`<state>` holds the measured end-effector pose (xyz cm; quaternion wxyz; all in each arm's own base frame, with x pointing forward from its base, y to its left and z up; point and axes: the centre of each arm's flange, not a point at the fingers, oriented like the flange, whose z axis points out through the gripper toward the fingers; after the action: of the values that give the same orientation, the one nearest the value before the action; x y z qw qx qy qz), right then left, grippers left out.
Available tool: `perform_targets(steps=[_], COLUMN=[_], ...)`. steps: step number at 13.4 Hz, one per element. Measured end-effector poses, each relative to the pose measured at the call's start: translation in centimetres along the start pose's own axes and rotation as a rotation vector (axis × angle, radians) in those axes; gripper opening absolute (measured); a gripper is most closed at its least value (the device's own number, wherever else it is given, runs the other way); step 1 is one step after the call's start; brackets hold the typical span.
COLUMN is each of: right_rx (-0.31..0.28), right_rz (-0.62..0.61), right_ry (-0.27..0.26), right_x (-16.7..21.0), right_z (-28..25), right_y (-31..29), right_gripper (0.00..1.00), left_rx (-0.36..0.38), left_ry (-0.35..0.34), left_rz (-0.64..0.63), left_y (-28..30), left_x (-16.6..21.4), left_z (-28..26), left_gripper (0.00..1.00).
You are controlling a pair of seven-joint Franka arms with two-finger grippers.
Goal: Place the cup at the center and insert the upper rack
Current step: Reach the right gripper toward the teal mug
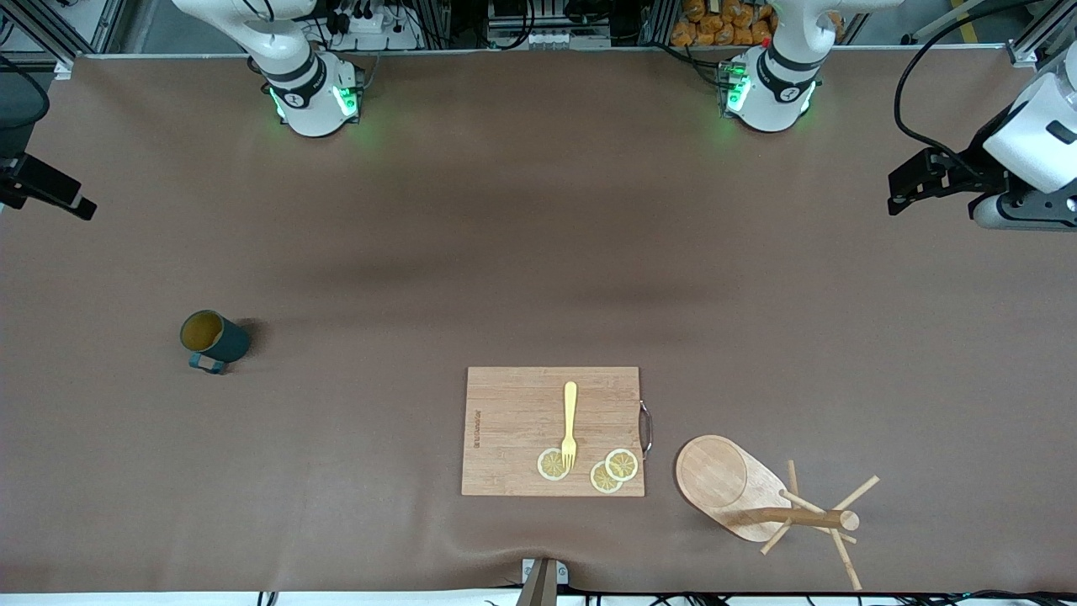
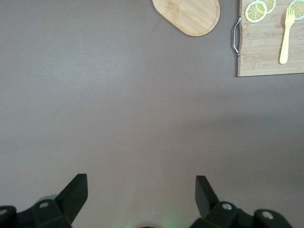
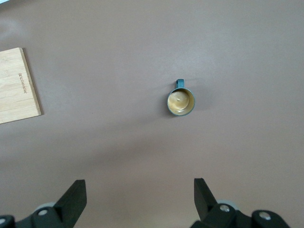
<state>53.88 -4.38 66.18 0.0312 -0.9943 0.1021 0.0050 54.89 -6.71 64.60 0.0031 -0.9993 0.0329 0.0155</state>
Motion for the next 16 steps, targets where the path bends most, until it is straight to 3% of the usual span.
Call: perform_targets(steps=[7, 16], right_rx=[-0.003, -0.022], right_rz=[0.008, 0.077], right_ry=[-0.02, -0.067], right_x=[0.1, 2.3], right_z=[0.9, 20.2], right_y=[0.4, 4.1], right_gripper=[1.0, 1.0], left_rx=[0.0, -0.001], left_ry=[-0.001, -0.032], left_rz=[-0.001, 0.0], left_y=[0.0, 0.0], left_x=[0.0, 0.9], left_z=[0.0, 1.7], left_gripper=[1.0, 1.0])
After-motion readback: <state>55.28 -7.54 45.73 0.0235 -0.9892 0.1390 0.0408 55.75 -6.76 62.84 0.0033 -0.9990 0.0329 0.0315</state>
